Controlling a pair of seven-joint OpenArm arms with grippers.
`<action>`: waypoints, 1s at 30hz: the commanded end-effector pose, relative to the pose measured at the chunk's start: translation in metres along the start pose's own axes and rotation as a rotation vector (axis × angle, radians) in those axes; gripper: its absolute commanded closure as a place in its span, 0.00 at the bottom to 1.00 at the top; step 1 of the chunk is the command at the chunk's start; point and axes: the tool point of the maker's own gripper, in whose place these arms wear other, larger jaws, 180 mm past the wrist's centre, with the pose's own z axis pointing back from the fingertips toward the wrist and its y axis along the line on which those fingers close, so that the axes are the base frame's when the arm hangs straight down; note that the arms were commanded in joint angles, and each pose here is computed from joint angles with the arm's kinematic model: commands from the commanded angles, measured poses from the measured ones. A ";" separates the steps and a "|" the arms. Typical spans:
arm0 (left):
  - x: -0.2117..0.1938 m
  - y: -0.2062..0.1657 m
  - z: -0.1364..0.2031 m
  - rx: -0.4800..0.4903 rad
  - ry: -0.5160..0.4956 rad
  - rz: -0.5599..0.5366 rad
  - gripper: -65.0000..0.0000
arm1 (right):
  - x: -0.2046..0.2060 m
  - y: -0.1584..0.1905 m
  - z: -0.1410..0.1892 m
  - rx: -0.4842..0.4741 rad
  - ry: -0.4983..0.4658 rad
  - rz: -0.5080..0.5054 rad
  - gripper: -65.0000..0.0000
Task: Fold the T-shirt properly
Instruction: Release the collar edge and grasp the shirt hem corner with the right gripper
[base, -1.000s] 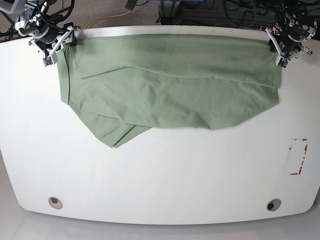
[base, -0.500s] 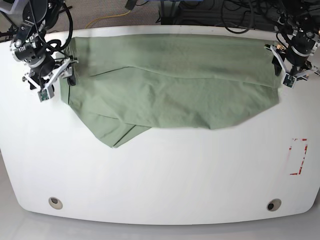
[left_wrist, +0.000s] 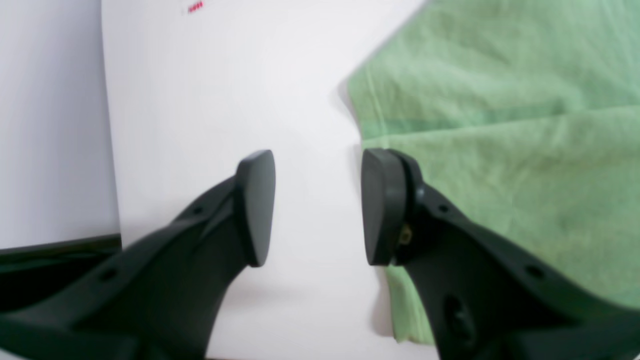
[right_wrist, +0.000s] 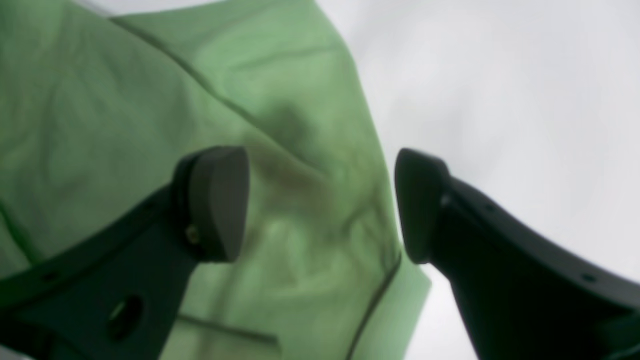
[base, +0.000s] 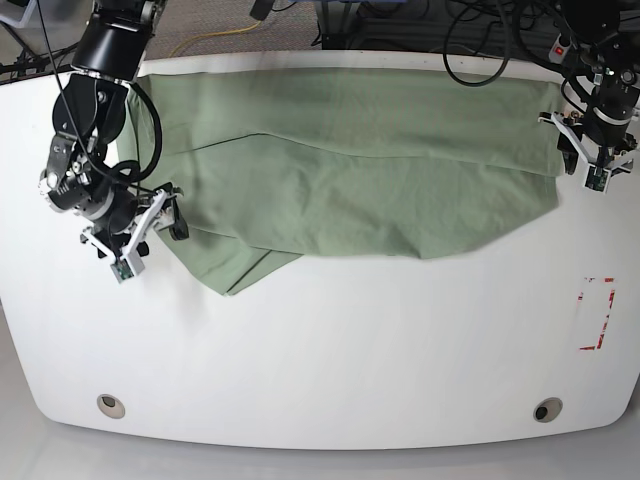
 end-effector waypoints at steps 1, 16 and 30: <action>0.011 0.008 0.003 0.021 -0.038 -0.009 0.60 | 0.018 -0.011 -0.010 0.009 -0.017 0.002 0.33; 0.008 0.007 0.001 0.016 -0.031 -0.003 0.60 | 0.055 -0.021 -0.097 0.149 -0.047 -0.112 0.33; 0.009 0.008 0.001 0.019 -0.033 -0.003 0.59 | 0.035 0.011 -0.124 0.211 -0.014 -0.134 0.45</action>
